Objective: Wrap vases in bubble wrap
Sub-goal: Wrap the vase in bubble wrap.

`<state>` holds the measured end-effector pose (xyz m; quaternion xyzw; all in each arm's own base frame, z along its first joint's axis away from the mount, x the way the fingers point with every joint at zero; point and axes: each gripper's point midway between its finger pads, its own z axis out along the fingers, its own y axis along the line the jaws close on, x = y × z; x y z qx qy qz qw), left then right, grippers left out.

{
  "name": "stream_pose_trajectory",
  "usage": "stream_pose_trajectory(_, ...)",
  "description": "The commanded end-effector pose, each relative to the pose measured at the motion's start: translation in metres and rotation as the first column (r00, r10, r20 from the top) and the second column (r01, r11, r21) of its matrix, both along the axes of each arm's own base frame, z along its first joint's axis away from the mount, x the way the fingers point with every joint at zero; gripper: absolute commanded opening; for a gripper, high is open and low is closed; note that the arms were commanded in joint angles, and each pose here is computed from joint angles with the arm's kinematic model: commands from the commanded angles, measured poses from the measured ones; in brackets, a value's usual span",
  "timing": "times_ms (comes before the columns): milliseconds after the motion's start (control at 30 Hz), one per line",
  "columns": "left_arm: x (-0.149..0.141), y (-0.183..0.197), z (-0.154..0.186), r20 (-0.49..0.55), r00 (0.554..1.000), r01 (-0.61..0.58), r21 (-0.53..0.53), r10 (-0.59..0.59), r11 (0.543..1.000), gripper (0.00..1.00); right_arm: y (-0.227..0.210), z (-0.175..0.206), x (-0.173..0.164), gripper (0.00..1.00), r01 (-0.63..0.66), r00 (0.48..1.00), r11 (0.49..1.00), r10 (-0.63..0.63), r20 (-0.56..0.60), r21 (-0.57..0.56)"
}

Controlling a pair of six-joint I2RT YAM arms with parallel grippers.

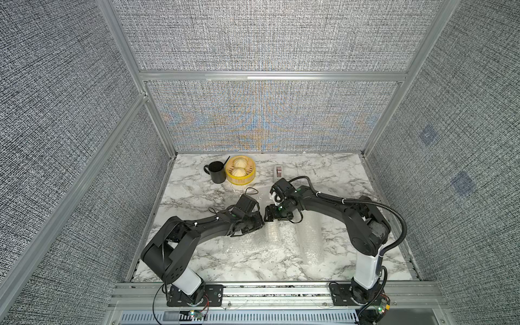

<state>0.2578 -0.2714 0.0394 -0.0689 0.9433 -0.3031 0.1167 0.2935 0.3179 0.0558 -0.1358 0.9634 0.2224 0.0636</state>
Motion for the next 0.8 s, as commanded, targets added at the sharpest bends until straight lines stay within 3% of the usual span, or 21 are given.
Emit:
stream_pose_trajectory(0,0.005,-0.007,0.003,0.02,1.0,-0.002,-0.019,0.002,1.0,0.21,-0.002,0.012,-0.006,0.79,-0.015,1.0,1.0,0.015,-0.008,0.01)
stream_pose_trajectory(167,0.005,-0.01,0.001,0.016,1.0,0.006,-0.023,-0.005,1.0,0.21,-0.013,0.03,-0.01,0.83,0.013,1.0,1.0,-0.013,0.009,-0.01)
stream_pose_trajectory(333,0.005,-0.009,0.002,0.019,1.0,-0.001,-0.024,0.002,1.0,0.21,-0.022,0.03,-0.037,0.84,0.009,1.0,0.998,-0.011,-0.028,-0.069)
stream_pose_trajectory(667,0.004,-0.011,0.004,0.027,1.0,0.0,-0.029,0.0,1.0,0.21,-0.005,0.01,-0.059,0.85,0.003,0.998,0.997,-0.009,-0.066,-0.083)
stream_pose_trajectory(767,0.005,-0.011,0.006,0.034,0.999,-0.004,-0.032,0.005,0.999,0.21,-0.012,-0.003,-0.061,0.85,-0.008,0.998,0.989,-0.002,-0.066,-0.149)
